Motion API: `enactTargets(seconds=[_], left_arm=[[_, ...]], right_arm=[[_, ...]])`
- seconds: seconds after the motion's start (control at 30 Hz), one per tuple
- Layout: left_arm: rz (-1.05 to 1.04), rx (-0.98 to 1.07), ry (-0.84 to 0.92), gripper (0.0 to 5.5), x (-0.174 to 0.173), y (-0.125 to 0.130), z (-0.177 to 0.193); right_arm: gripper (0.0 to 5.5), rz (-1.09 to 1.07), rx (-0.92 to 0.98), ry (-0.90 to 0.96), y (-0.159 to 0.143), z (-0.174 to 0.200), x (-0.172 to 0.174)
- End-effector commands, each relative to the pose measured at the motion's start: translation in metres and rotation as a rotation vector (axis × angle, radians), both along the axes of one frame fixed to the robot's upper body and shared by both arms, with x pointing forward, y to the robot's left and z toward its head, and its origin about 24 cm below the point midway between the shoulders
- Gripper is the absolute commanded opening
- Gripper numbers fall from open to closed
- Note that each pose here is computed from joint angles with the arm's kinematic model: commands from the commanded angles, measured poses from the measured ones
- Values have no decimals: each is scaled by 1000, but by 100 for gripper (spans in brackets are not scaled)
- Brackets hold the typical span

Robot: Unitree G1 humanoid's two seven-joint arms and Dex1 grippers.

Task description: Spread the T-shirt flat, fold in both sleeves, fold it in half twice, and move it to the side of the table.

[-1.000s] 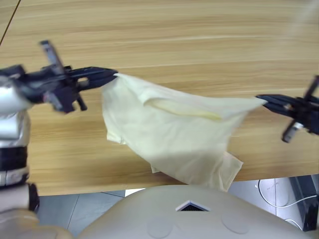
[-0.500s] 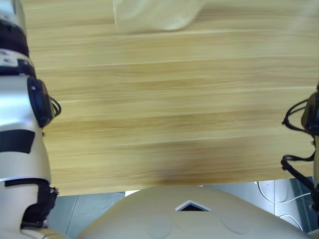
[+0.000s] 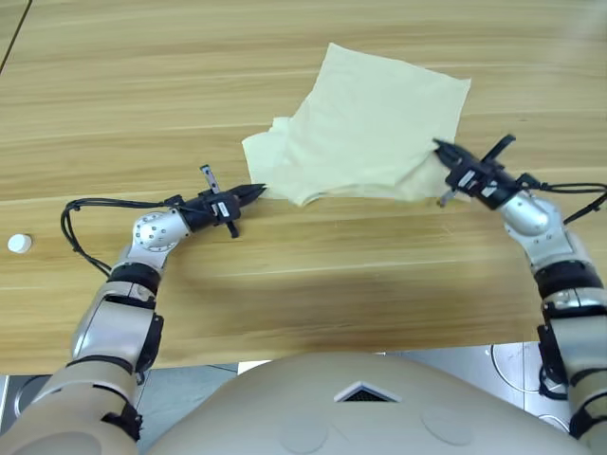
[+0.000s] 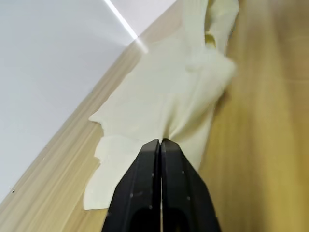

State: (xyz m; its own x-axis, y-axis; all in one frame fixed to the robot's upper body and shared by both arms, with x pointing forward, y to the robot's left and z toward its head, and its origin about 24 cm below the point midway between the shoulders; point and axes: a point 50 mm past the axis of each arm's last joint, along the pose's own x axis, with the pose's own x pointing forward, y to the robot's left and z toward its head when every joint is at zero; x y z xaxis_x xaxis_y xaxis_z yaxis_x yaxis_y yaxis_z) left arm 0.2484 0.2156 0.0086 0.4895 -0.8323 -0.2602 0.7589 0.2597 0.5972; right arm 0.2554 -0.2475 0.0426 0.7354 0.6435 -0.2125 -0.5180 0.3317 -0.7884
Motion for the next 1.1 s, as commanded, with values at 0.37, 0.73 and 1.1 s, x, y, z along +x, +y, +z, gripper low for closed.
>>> enactTargets(seconds=[0.37,0.73,1.1], left_arm=[[-206,218,130,0,-75,23,0],[-311,82,113,0,-99,-21,11],[-316,85,188,0,-104,-25,11]], right_arm=[[2,211,-174,435,-15,-32,-109],[2,104,-103,448,-39,-13,-136],[136,44,-80,460,-49,-10,-147]])
